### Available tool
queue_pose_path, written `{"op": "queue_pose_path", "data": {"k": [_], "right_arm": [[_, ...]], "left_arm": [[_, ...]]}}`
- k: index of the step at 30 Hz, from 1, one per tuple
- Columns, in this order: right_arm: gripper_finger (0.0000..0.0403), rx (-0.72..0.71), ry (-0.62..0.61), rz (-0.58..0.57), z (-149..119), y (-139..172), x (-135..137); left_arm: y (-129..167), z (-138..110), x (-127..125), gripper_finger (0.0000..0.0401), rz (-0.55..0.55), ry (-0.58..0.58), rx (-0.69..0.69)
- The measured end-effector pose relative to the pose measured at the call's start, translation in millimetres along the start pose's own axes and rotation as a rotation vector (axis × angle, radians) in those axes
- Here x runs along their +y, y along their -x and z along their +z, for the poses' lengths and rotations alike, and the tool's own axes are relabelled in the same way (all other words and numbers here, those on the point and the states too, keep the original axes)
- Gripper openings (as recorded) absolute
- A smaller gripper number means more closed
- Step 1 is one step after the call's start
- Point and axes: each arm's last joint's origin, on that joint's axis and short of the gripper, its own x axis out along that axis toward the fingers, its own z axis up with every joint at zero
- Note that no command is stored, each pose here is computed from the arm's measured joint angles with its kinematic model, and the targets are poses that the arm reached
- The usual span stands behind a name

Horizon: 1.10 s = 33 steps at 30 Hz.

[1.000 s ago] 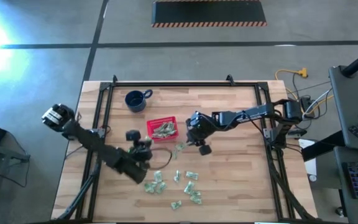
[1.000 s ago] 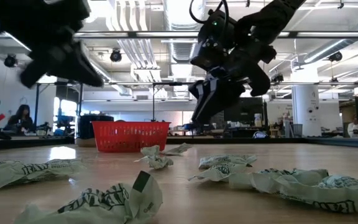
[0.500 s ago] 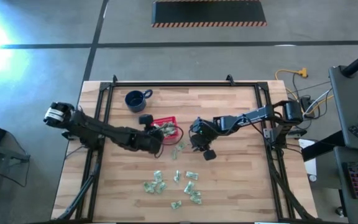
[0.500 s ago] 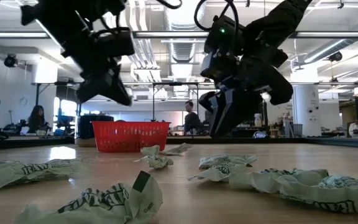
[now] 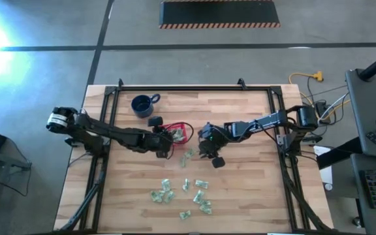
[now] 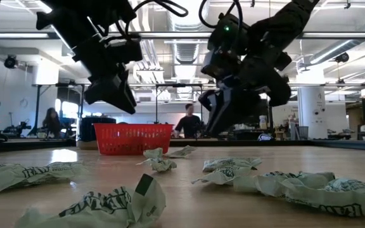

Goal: Pick and place items into bin
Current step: Put the green stevia packet into the red bin

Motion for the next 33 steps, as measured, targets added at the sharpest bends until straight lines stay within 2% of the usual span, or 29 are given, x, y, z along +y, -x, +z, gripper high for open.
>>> {"op": "queue_pose_path", "data": {"k": [4,8,14,24,28,33], "right_arm": [[0.0068,-0.065,0.033,-0.019,5.0,-5.3,-2.2],[0.0068,-0.084,0.065,-0.025,4.8,-11.5,-3.3],[0.007,-0.123,0.111,-0.043,4.8,-20.7,-6.7],[0.0115,-0.128,0.097,-0.144,5.7,-19.9,-14.3],[0.0124,-0.121,0.043,-0.192,4.3,-18.4,-19.4],[0.0125,-0.125,0.043,-0.186,4.8,-18.6,-18.6]], "left_arm": [[1.9,1.8,1.4,0.0164,0.0,0.009,-0.009],[11.4,3.1,3.3,0.0181,-0.031,0.025,-0.037],[36.2,3.7,7.3,0.0185,-0.067,0.083,-0.103],[78.5,2.8,7.8,0.0185,-0.152,0.139,-0.252],[85.7,0.0,7.2,0.0185,-0.166,0.161,-0.274],[88.9,-0.6,5.4,0.0185,-0.176,0.156,-0.284]]}}
